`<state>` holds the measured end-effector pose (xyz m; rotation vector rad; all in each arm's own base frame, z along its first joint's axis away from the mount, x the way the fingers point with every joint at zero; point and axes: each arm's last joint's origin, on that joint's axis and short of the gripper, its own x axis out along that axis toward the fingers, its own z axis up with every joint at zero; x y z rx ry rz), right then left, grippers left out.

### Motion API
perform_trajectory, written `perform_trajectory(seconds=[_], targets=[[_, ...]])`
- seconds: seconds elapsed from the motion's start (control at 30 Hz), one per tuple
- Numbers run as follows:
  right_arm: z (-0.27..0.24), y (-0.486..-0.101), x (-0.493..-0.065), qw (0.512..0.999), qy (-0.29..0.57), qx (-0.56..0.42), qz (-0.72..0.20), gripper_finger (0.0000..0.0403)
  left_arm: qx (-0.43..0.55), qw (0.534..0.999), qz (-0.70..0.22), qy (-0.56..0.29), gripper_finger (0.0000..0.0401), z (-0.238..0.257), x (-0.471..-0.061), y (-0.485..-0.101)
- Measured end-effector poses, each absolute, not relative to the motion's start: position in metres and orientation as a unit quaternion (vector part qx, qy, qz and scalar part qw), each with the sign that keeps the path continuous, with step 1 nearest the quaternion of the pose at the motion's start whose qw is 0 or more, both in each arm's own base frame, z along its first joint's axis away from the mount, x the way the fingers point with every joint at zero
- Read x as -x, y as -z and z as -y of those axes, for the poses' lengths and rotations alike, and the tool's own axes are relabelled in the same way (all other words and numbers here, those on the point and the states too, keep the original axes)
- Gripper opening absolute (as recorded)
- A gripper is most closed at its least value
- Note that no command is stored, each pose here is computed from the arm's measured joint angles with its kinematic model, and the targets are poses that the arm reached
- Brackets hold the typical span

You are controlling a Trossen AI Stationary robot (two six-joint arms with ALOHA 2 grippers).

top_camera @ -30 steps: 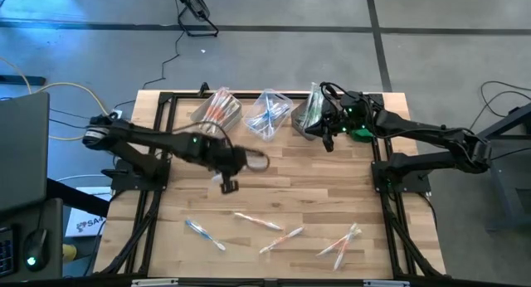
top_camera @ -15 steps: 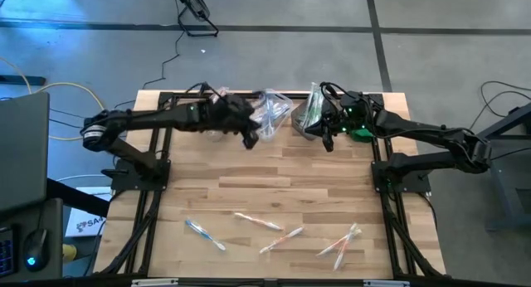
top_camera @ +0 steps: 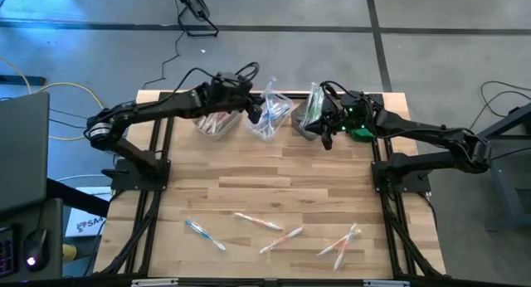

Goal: Pick & Place Toothbrushes
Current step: Put the blue toothbrush into the clear bin

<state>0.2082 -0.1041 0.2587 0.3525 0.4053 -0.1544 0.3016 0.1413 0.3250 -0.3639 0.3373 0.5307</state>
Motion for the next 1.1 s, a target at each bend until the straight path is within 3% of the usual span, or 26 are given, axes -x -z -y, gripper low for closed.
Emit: perform_trajectory(seconds=[0.27,1.1], targets=[[0.106,-0.259,-0.208,0.957,0.115,-0.182,-0.197,0.0005,0.167,0.93,-0.19,-0.268,0.0006,-0.162,-0.321,-0.294],[0.106,-0.259,-0.208,0.96,0.111,-0.164,-0.197,0.0005,0.156,0.907,-0.2,-0.337,0.0006,-0.184,-0.35,-0.241]])
